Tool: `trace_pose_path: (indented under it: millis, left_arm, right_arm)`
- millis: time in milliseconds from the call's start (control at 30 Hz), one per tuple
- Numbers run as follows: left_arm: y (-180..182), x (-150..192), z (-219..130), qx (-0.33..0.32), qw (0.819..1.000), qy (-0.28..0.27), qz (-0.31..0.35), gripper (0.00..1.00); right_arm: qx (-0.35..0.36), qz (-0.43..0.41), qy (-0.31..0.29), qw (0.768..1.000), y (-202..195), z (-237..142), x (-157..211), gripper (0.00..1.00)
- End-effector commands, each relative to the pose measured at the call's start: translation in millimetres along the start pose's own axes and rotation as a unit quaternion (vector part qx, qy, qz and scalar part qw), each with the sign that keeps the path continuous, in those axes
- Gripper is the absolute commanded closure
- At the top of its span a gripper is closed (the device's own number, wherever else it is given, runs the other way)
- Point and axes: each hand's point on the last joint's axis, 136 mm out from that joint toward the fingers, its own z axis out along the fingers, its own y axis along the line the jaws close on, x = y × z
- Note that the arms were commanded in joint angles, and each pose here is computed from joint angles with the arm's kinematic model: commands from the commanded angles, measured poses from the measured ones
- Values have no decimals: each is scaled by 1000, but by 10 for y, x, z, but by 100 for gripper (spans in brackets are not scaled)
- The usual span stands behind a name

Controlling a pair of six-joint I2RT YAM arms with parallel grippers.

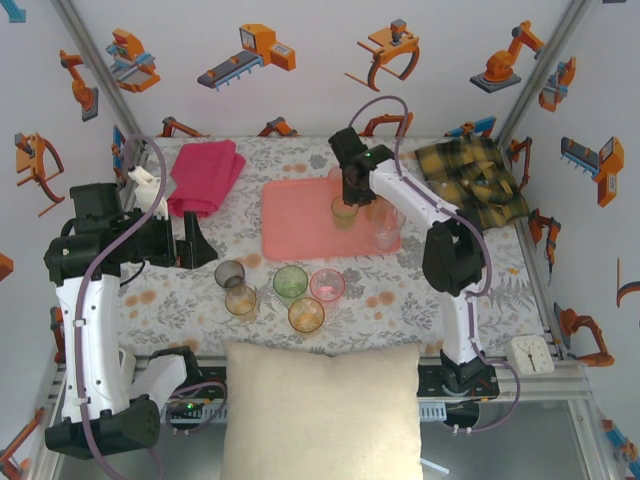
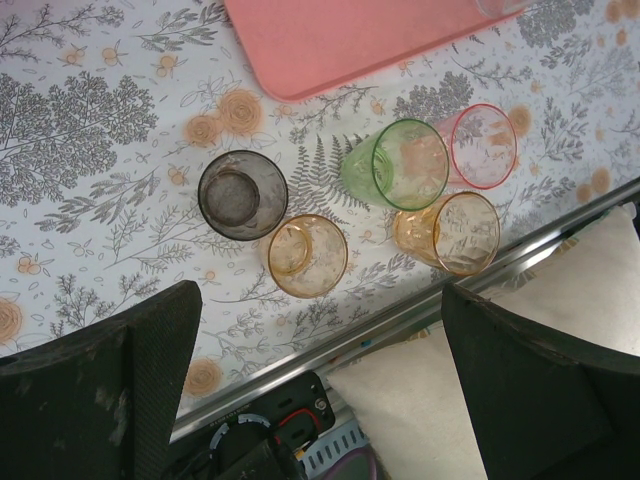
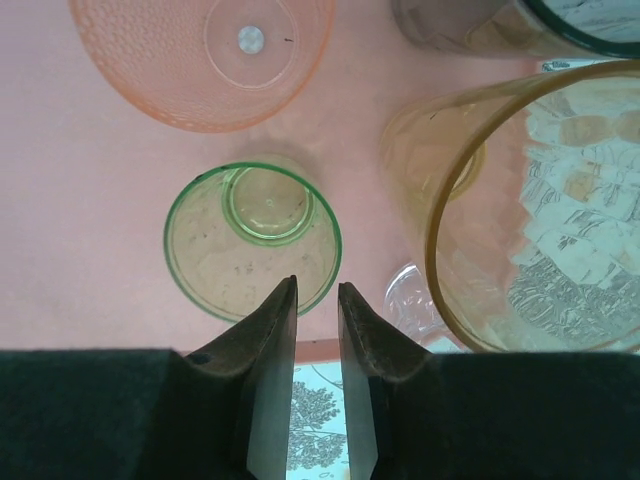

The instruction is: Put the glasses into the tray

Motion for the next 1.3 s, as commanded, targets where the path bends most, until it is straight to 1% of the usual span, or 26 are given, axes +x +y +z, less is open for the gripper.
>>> trace_pose_path:
  millis: [0,267,433,567,767,900,967,1067,1267]
  left_arm:
    - [-53,-26,-43,9,1000,-13,1,3]
    - [-53,-19,-48,8,1000,-13,1,3]
    - [-41,-6,-42,5,1000,-12,2,3]
    - [-34,-3,-32,5,1000,-10,2,3]
    - [-37,-21,-7,12,1000,-7,0,3]
    - [-27,-28,22,15,1000,-4,-3,3]
    - [-23,-34,25,15,1000,-3,-5,3]
    - [-14,-46,24,13,1000,-4,-5,3]
    - [-2,-12,33,10,1000,0,-8,3]
  right_arm:
    - [-19,2,-25,1000,49,-384,-135,74]
    - [-36,-13,-48,998,137,-770,-143,73]
    - [-63,-30,-55,996,230,-1060,-37,73]
    - [-77,-56,-62,994,290,-1388,174,73]
    - [-129,-81,-40,988,403,-1699,756,73]
    - [-139,-93,-17,986,469,-1742,1160,68]
    - [-144,-94,-9,985,510,-1741,1321,68]
    - [-141,-85,0,986,499,-1675,1473,68]
    - [-138,-72,23,988,486,-1490,1662,67]
